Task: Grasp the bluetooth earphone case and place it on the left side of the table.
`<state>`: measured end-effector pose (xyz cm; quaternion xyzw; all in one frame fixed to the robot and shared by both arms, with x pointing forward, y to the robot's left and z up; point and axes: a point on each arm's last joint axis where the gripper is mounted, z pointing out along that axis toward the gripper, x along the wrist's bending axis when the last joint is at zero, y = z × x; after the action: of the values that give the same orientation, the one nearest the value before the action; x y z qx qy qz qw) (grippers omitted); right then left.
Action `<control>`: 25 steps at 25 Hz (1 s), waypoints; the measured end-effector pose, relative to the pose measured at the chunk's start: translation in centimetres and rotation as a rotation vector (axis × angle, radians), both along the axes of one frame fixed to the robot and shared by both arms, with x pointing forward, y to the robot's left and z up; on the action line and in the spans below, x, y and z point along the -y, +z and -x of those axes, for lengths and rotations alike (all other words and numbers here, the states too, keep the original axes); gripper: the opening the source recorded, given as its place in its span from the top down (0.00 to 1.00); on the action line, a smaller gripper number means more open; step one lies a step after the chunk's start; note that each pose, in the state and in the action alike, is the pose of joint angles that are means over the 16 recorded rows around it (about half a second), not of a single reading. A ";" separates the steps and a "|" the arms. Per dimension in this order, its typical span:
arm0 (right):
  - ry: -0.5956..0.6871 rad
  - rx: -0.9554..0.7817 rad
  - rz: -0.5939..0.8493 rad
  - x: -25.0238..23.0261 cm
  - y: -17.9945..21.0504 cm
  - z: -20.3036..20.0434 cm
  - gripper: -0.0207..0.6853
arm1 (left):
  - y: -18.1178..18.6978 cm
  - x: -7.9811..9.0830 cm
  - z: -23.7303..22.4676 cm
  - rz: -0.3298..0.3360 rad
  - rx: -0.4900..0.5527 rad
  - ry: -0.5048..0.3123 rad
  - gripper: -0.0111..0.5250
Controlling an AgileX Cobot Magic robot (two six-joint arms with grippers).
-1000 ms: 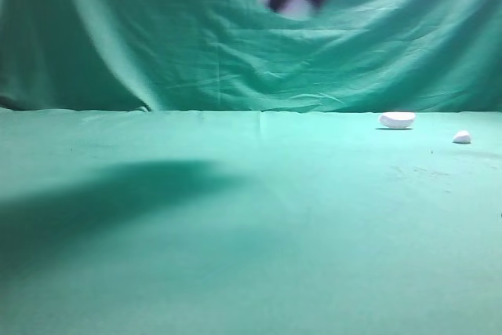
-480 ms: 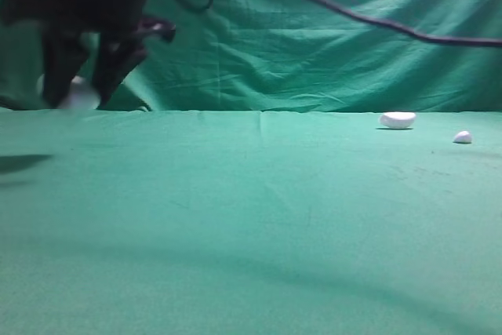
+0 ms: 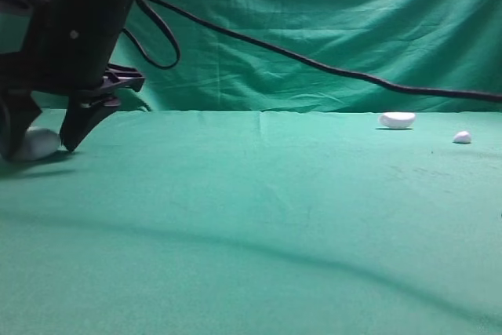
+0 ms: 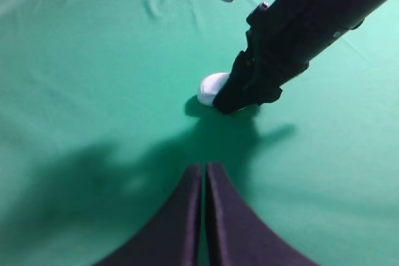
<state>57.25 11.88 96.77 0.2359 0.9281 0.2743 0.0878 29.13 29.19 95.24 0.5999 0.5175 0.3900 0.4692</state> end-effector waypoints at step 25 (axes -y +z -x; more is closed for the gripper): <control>-0.272 0.026 -0.180 18.0 27.0 10.6 0.97 | 0.0 0.0 0.0 0.000 0.000 0.000 0.98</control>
<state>46.61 -6.13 123.74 0.3628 0.8581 0.3449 0.1146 29.13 29.19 95.24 0.5999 0.5175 0.3900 0.4692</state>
